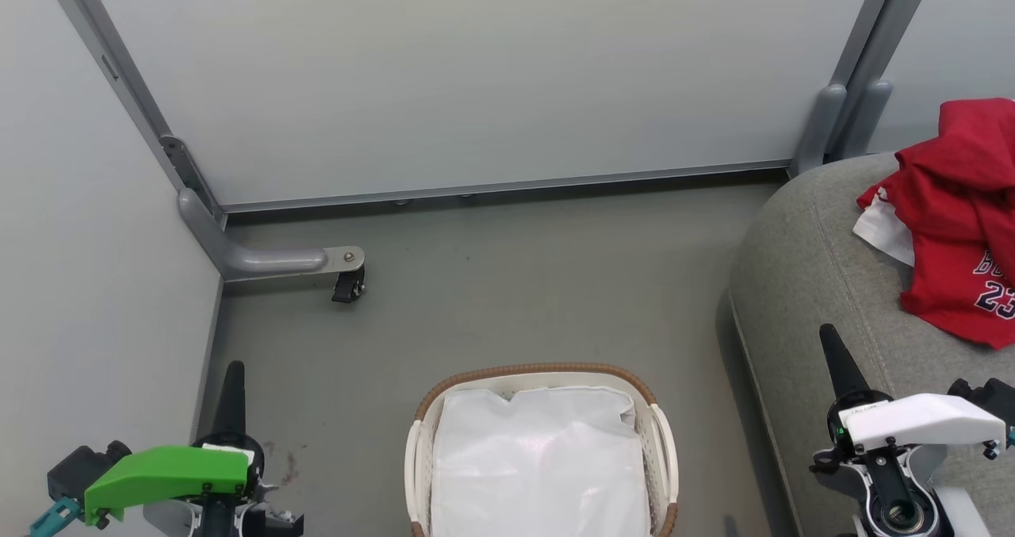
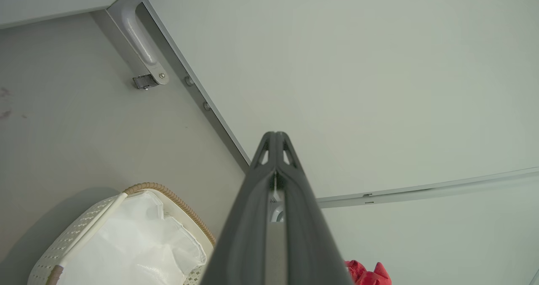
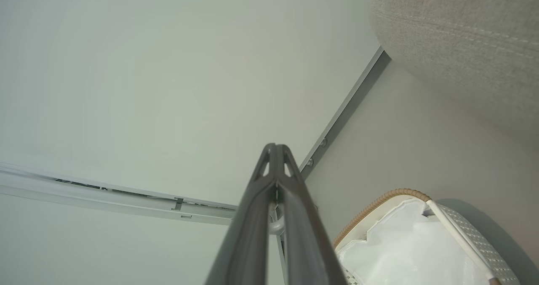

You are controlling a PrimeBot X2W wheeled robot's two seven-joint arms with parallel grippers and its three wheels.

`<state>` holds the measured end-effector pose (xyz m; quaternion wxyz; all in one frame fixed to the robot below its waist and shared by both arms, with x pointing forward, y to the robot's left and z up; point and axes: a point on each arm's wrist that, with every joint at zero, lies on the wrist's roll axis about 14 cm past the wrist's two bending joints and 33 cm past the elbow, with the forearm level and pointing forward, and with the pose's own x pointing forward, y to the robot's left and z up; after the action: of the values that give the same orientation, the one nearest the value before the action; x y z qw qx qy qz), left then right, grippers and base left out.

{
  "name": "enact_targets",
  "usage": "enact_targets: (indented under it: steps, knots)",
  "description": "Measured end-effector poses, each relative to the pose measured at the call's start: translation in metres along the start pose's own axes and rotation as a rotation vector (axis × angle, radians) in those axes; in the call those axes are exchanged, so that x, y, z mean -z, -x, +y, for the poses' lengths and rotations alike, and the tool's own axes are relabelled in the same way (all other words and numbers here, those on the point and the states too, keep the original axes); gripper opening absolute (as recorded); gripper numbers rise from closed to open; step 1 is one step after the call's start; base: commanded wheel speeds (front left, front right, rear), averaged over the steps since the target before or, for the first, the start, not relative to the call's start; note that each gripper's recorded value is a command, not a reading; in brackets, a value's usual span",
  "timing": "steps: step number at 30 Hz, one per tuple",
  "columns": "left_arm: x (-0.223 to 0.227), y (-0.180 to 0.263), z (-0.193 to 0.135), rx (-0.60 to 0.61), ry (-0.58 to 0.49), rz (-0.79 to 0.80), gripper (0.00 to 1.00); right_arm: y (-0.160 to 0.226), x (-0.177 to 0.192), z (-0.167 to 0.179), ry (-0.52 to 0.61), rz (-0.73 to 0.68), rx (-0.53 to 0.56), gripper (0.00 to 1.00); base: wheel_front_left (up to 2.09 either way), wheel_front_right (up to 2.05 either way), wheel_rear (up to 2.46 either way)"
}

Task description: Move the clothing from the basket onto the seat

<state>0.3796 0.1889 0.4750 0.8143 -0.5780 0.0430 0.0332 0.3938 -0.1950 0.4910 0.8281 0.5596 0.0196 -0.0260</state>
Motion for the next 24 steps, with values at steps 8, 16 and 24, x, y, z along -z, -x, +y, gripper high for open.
enact_targets:
  steps: [8, 16, 24]
  knots:
    - [-0.003, -0.001, -0.003, 0.01, 0.065, -0.003, 0.0, 0.001, -0.001, 0.002, -0.073, 0.002, -0.007, 0.0, 0.0, 0.0, 0.0]
    - [-0.006, -0.002, -0.007, 0.025, 0.123, -0.004, 0.0, 0.001, -0.003, 0.004, -0.14, 0.003, -0.017, 0.0, 0.0, 0.0, 0.0]
    - [-0.01, -0.003, -0.012, 0.041, 0.18, -0.008, 0.0, 0.002, -0.004, 0.006, -0.204, 0.005, -0.027, 0.0, 0.0, 0.0, 0.0]
